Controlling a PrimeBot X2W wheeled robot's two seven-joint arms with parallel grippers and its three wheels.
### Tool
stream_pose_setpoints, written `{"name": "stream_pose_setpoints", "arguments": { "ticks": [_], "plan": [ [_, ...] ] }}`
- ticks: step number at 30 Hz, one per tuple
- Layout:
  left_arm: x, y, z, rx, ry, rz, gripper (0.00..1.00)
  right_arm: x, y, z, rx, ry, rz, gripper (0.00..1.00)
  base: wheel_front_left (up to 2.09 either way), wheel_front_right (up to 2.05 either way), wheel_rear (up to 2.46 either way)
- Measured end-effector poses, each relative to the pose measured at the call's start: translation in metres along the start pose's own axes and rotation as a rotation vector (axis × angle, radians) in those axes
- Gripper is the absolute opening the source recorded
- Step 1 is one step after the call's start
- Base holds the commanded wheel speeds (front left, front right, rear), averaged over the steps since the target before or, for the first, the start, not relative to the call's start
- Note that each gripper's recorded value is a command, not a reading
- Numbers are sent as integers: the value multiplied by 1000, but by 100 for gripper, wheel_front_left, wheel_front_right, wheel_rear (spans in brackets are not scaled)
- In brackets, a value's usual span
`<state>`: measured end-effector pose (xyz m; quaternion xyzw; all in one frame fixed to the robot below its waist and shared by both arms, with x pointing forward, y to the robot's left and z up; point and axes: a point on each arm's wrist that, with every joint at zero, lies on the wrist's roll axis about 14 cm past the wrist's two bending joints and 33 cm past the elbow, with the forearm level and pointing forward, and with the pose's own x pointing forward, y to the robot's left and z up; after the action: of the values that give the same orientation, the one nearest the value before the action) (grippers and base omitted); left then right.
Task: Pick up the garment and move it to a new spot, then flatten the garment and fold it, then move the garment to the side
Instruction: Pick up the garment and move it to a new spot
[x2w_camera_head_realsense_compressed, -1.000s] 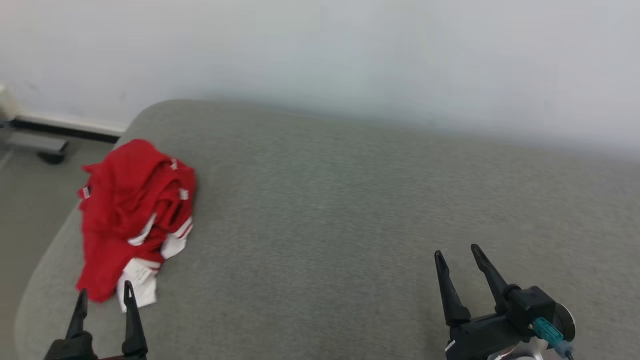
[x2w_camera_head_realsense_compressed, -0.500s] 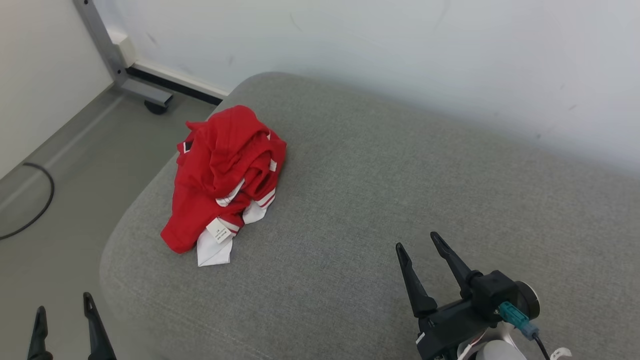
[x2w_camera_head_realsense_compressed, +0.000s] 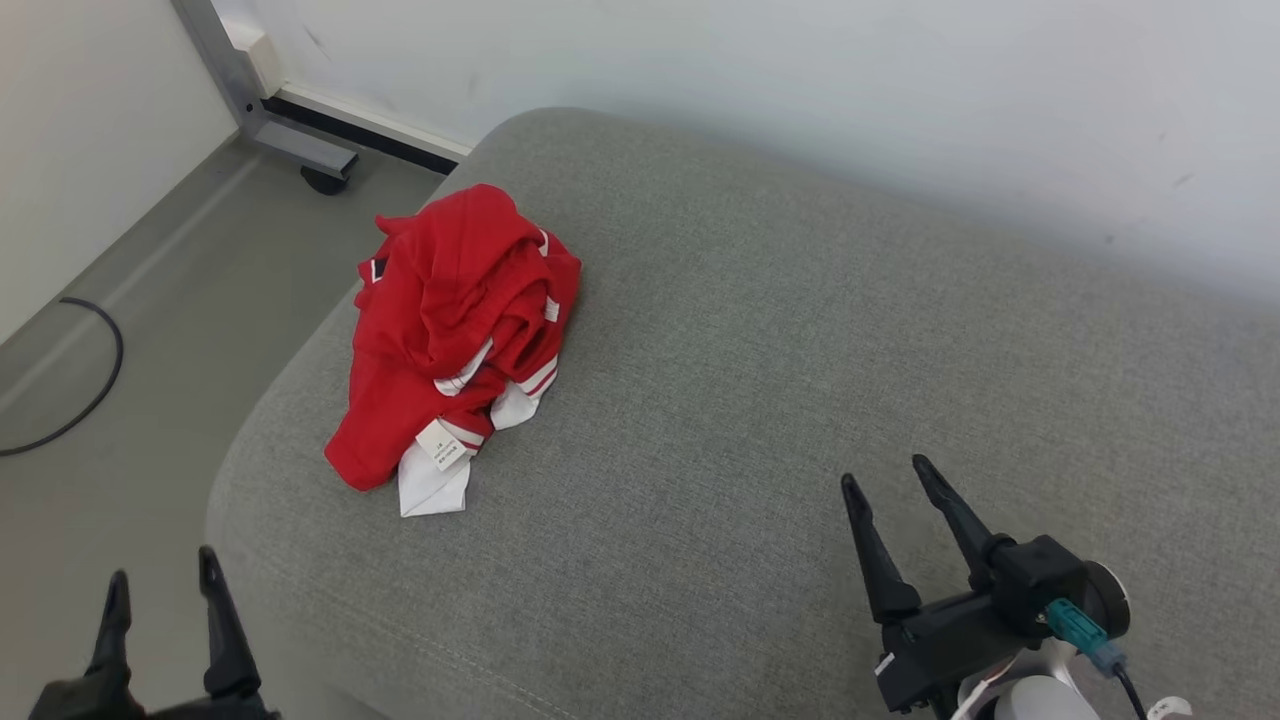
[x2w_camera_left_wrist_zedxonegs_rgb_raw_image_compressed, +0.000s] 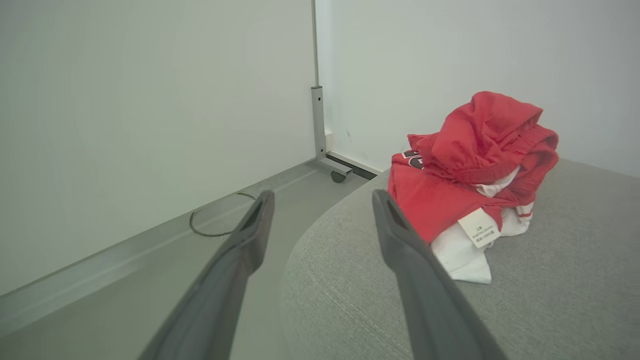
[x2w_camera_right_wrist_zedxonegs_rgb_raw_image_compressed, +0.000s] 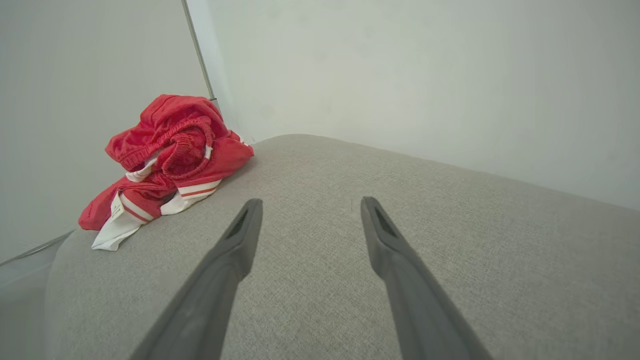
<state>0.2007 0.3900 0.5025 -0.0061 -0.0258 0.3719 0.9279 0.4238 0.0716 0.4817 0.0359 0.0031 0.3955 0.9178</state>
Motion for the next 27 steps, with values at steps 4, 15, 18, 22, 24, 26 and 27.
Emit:
{"name": "stream_pose_setpoints", "arguments": {
  "ticks": [4, 15, 18, 22, 24, 26, 27],
  "plan": [
    [17, -6, 6, -15, -14, -20, 100, -3, -9, -2, -9, 1, -9, 100, 0, 0, 0],
    [92, -54, 19, -3, -26, -156, 100, -10, -55, -13, -39, 14, -77, 100, 0, 0, 0],
    [116, -72, 22, 9, -24, -194, 100, -13, -71, -16, -36, 16, -105, 100, 0, 0, 0],
    [146, -102, 22, 24, -8, -262, 100, -19, -89, -25, -22, 31, -139, 100, 0, 0, 0],
    [156, -125, 18, 31, 11, -322, 100, -23, -95, -29, -21, 41, -151, 100, 0, 0, 0],
    [171, -147, 12, 45, 48, -374, 100, -29, -108, -32, -33, 48, -171, 100, 0, 0, 0],
    [171, -147, 12, 45, 48, -374, 100, -29, -108, -32, -33, 48, -171, 100, 0, 0, 0]
  ]
}}
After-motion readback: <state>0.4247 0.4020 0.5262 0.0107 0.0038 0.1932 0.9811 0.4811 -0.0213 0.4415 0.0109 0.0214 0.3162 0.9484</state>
